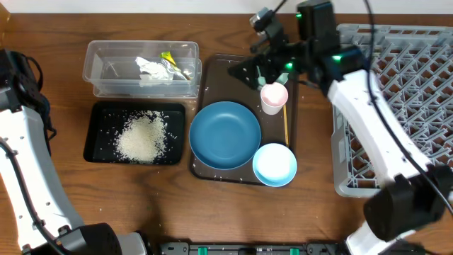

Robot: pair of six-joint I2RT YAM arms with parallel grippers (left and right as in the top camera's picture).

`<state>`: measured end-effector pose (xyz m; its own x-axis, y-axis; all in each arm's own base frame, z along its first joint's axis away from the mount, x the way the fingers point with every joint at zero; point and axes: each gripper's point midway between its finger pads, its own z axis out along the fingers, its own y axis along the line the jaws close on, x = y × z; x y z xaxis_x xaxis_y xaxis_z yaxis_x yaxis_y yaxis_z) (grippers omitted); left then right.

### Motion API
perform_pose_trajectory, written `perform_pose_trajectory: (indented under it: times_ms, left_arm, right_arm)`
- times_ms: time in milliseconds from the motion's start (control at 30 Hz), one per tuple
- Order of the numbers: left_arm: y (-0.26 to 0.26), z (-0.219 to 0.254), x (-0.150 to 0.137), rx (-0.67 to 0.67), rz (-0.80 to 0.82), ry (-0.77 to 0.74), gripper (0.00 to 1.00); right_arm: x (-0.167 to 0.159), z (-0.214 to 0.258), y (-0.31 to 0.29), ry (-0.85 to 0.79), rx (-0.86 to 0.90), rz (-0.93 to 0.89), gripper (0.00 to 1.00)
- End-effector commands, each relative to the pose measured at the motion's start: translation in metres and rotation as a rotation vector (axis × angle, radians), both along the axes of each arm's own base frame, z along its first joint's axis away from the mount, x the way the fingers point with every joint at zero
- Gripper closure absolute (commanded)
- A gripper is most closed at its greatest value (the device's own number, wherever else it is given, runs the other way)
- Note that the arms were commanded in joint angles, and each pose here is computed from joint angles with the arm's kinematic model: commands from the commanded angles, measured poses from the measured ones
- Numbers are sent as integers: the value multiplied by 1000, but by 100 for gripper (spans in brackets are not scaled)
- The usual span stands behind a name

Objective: Sort waste into correct bins and load items into the dishwasher rack
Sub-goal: 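Reach the right gripper over the brown tray to the pink cup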

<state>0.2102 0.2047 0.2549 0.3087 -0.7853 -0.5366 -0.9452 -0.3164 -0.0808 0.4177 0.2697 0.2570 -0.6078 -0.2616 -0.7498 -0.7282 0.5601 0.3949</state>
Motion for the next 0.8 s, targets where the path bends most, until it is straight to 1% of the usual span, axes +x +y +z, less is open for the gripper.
perform_pose_trajectory:
  times_ms: [0, 133, 233, 333, 467, 533, 633, 767]
  left_arm:
    - [1, 3, -3, 12, 19, -10, 9]
    - [1, 3, -3, 12, 19, -10, 8]
    - [1, 3, -3, 11, 19, -9, 9]
    - [1, 3, -3, 12, 19, -10, 9]
    - [1, 3, -3, 12, 19, -10, 8]
    - [1, 3, -3, 12, 19, -10, 9]
    - [1, 3, -3, 12, 19, -10, 9]
    - [1, 3, -3, 12, 19, -10, 8]
  right_arm:
    - [26, -36, -13, 110, -114, -254, 1]
    - [19, -68, -8, 130, -264, -302, 1]
    - [10, -77, -5, 162, -316, -340, 1]
    - [6, -71, -8, 157, -359, -360, 1]
    - [19, -56, -15, 117, -358, -442, 1]
    - [30, -50, -17, 100, -331, -504, 5]
    - [42, -52, -25, 80, -334, -590, 9]
    - [49, -67, -35, 88, -383, -659, 7]
